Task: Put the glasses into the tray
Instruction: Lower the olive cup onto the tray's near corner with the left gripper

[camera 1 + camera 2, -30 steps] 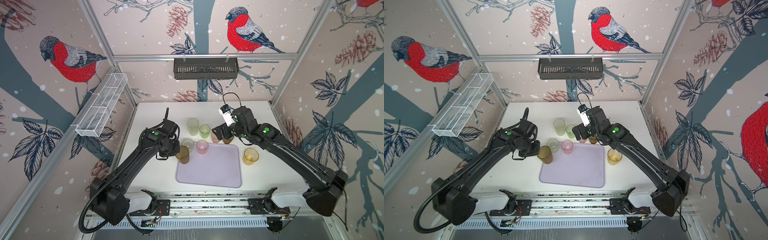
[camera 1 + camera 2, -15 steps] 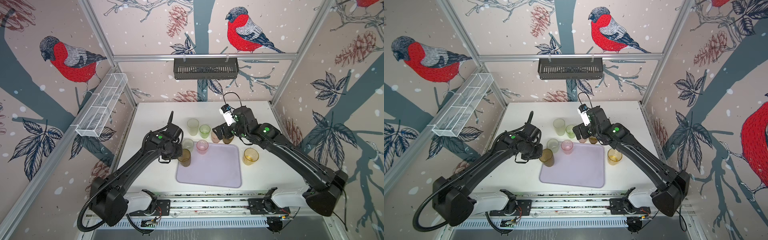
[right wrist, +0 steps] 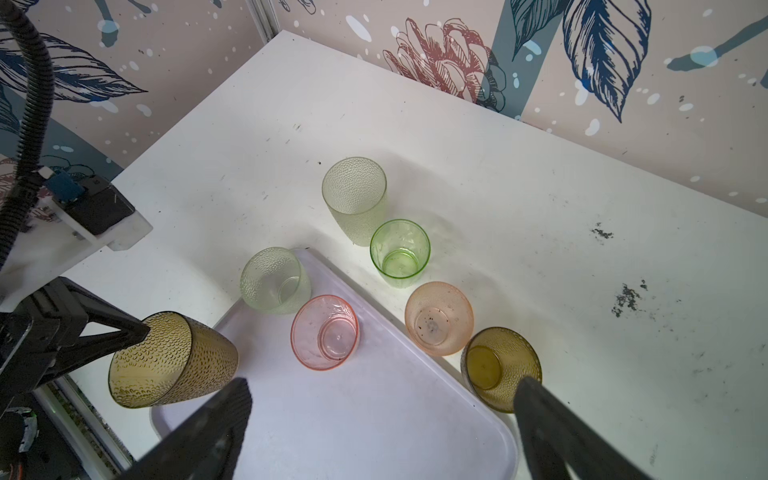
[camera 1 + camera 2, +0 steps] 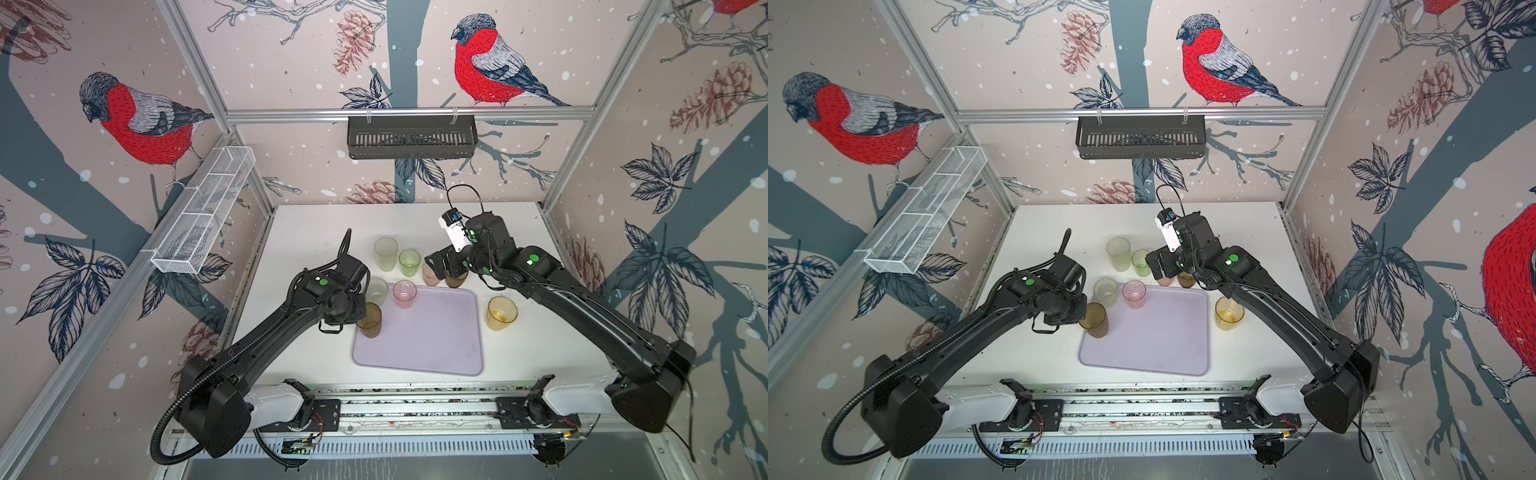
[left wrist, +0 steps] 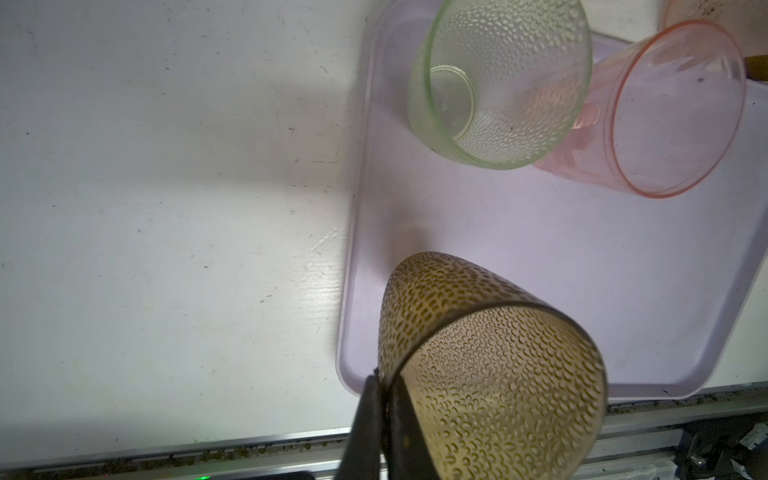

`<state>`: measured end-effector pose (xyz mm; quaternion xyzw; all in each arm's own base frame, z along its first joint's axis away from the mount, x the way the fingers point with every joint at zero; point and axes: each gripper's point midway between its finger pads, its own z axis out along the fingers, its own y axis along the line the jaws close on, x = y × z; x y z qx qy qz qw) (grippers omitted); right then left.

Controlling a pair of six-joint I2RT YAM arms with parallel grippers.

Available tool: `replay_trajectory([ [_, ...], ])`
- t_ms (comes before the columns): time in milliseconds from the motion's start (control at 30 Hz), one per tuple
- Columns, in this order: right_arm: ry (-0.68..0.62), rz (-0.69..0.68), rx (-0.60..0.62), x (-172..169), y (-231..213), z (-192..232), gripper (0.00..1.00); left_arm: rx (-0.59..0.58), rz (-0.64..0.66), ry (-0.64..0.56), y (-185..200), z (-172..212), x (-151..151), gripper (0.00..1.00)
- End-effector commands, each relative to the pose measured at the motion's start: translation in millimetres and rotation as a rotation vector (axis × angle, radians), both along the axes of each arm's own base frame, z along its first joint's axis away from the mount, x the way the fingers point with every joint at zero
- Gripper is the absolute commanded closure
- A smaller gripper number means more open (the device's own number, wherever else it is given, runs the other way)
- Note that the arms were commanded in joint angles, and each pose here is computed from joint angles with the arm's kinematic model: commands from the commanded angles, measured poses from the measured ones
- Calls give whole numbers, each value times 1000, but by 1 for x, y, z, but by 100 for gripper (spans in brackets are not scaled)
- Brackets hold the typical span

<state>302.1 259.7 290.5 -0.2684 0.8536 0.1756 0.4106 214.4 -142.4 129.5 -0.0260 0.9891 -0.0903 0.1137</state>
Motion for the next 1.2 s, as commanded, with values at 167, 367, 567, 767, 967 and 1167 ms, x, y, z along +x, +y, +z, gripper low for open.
replay_trajectory([
  [167,-21,-6,5,3,0,4,0,9,11,-5,-1,-9,-2,100],
  [367,-19,-5,4,3,0,4,0,17,-1,11,-2,-16,-6,100],
  [567,-20,-8,4,3,0,4,0,20,-1,10,-3,-19,-6,100],
  [767,-21,-10,3,4,-1,4,0,30,2,8,-4,-23,-5,100],
  [967,-21,-10,3,4,-1,4,0,40,8,2,-3,-24,-4,100],
  [1167,-17,-7,1,5,0,2,0,46,10,2,-2,-24,-4,100],
])
